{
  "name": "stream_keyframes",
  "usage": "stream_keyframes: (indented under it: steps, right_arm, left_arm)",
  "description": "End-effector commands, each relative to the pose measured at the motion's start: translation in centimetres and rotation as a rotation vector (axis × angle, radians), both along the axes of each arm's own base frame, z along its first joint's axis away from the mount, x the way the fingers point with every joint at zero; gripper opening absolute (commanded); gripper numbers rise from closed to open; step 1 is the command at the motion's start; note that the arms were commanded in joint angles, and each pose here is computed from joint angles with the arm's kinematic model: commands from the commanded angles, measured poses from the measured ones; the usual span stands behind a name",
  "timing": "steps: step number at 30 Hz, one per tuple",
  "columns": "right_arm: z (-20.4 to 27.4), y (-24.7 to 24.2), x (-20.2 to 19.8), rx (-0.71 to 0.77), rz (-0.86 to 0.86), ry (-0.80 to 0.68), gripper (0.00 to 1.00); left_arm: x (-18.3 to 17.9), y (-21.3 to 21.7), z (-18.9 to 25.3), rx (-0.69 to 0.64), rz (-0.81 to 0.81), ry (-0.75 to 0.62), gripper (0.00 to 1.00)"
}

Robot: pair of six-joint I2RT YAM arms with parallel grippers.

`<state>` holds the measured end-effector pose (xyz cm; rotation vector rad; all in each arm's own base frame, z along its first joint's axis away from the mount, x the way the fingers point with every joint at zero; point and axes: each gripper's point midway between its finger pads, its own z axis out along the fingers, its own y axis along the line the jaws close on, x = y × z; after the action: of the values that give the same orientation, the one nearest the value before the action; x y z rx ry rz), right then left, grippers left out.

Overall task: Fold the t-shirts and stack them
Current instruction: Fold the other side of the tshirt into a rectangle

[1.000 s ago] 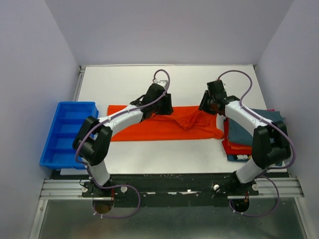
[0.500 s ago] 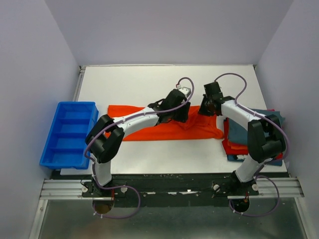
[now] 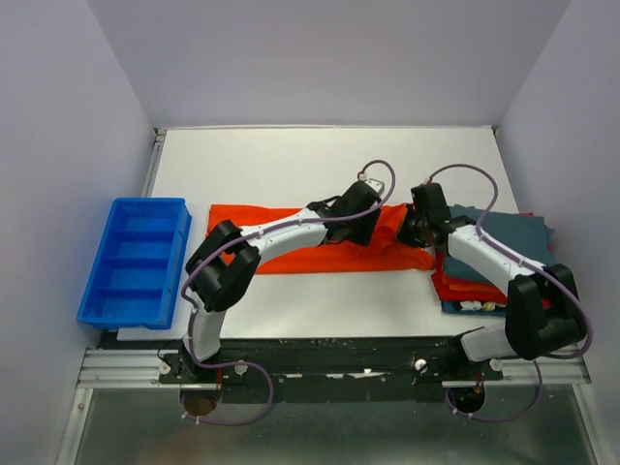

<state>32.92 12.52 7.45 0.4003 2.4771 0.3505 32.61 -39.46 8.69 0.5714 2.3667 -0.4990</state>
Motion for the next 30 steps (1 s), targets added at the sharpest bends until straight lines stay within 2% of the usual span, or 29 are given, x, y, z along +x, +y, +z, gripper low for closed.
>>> stream_keyframes:
  steps: [1,10,22,24,30]
  right_arm:
    - [-0.1,-0.1,-1.6,0.031,0.010,-0.010,0.02]
    - [-0.7,1.5,-5.0,0.156,0.082,0.000,0.05]
    - [-2.5,1.1,-7.1,0.154,0.089,0.043,0.08]
    - [-2.6,1.0,-7.2,0.152,0.090,0.041,0.09]
    - [-2.6,1.0,-7.3,0.155,0.093,0.035,0.09]
  left_arm:
    - [-1.0,0.5,-0.8,0.077,0.021,0.008,0.56]
    - [-2.6,1.9,-2.2,0.120,0.058,0.066,0.56]
    - [-3.0,2.4,-4.0,0.153,0.108,0.107,0.55]
    - [-3.2,2.5,-4.4,0.154,0.104,0.118,0.53]
    - [-3.6,2.2,-5.7,0.146,0.108,0.157,0.39]
